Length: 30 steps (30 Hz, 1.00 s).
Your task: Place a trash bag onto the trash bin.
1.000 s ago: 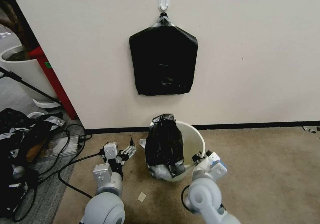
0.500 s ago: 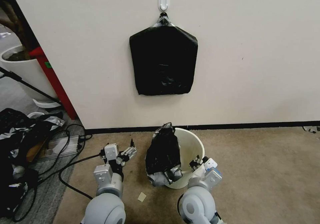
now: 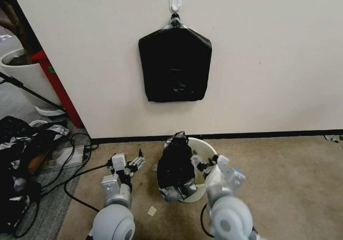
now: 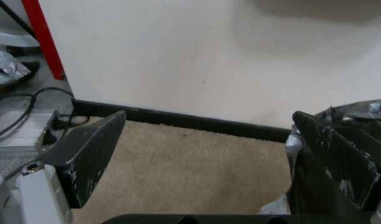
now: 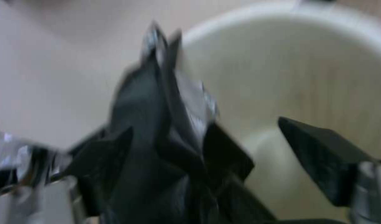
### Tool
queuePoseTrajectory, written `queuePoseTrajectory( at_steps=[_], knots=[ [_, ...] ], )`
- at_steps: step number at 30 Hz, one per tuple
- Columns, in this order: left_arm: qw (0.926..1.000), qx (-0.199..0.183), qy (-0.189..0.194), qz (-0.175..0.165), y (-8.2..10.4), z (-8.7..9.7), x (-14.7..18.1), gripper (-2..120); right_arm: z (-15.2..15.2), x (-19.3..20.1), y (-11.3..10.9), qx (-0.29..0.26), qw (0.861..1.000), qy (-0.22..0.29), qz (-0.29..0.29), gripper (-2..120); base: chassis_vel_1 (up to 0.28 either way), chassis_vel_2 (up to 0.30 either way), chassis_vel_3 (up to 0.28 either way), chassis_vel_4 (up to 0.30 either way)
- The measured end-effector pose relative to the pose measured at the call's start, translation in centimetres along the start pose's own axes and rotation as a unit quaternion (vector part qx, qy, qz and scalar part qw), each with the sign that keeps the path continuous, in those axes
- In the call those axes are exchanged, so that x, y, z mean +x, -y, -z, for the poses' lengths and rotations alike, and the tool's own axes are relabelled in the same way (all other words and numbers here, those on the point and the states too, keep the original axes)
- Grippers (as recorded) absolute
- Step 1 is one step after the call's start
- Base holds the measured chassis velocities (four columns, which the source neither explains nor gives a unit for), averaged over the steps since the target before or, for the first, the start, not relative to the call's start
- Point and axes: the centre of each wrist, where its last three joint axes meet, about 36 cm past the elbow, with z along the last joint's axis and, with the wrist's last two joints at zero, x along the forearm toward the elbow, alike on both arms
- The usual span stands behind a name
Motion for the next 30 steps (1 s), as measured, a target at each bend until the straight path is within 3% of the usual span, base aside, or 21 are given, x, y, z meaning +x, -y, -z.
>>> queuePoseTrajectory(
  at_steps=[2,7,15,18,22,26,27,30],
  knots=[
    [1.0,0.0,-0.001,0.0,0.0,-0.1,0.2,100,0.5,-0.8,0.5,-0.014,0.999,-0.031,0.021,97,0.0,0.0,0.0,0.0],
    [1.0,0.0,0.0,0.004,-0.1,-0.2,0.1,100,0.4,-1.8,0.8,-0.018,0.996,-0.055,0.065,80,0.0,0.0,0.0,0.0],
    [1.0,0.004,-0.003,0.005,0.2,-0.4,0.0,100,-0.1,-2.5,0.7,-0.002,0.995,-0.047,0.088,54,0.0,0.0,0.0,0.0],
    [0.9999,0.012,-0.001,0.008,0.1,-1.0,-0.7,100,-0.9,-2.9,0.9,0.018,0.995,-0.026,0.093,36,0.0,0.0,0.0,0.0],
    [0.9998,0.022,-0.005,0.0,0.0,-1.2,-1.1,100,-1.1,-3.0,0.9,0.021,0.996,-0.018,0.091,30,0.0,0.0,0.0,0.0],
    [0.9963,0.065,-0.021,-0.052,0.0,-1.6,-2.0,100,-2.1,-2.9,1.1,0.029,0.993,0.023,0.109,8,0.0,0.0,0.0,0.0],
    [0.9963,0.065,-0.021,-0.052,0.0,-1.6,-2.0,100,-2.1,-2.9,1.1,0.029,0.993,0.023,0.109,8,0.0,0.0,0.0,0.0],
    [0.9891,0.1,-0.037,-0.101,0.4,-2.1,-2.3,100,-2.6,-2.7,1.3,0.034,0.991,0.047,0.123,0,0.0,0.0,0.0,0.0]
  ],
)
